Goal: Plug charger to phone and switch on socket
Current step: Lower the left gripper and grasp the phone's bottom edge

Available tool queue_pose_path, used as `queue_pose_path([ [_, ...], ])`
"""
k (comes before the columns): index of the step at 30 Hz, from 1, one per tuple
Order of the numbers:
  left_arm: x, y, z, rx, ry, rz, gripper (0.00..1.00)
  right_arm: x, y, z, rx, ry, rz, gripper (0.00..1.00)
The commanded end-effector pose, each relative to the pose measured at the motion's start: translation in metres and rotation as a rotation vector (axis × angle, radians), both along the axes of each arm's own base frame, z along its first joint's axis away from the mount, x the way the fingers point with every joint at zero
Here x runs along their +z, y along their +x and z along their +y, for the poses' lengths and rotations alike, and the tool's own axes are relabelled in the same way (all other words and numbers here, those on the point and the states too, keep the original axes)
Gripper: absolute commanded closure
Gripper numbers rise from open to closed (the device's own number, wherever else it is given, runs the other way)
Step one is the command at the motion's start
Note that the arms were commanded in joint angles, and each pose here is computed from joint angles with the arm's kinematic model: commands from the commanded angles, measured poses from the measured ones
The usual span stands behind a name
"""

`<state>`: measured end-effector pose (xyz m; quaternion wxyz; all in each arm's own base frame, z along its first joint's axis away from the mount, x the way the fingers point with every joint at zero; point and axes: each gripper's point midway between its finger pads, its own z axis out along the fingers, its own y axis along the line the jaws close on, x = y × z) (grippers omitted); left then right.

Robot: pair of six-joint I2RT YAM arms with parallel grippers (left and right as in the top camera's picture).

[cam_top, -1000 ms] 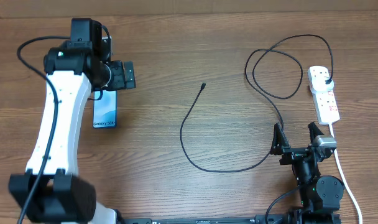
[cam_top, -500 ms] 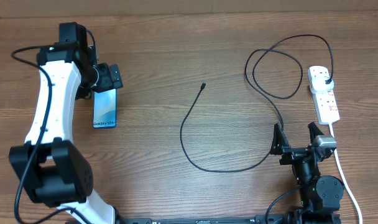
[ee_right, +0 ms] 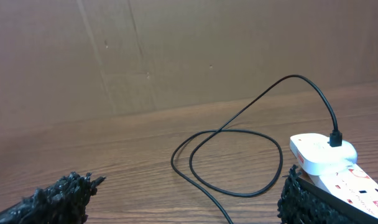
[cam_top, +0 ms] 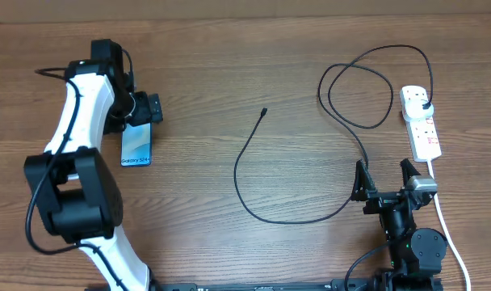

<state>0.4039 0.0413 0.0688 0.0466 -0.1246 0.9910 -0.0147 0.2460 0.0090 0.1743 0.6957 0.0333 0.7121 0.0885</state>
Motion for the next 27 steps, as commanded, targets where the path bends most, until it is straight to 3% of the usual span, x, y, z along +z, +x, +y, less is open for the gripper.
queue_pose_path([
  [1,-0.024,-0.009,0.014,-0.027,0.065,0.079,0.01,-0.002,0.000,0.000,-0.003,0.003,-0.003,0.00],
  [15,-0.061,-0.014,0.027,-0.104,0.120,0.170,0.00,-0.002,0.000,0.000,-0.003,0.003,-0.002,0.00],
  [27,-0.080,-0.016,0.029,-0.075,0.066,0.154,0.00,-0.002,0.000,0.000,-0.003,0.003,-0.002,0.00],
])
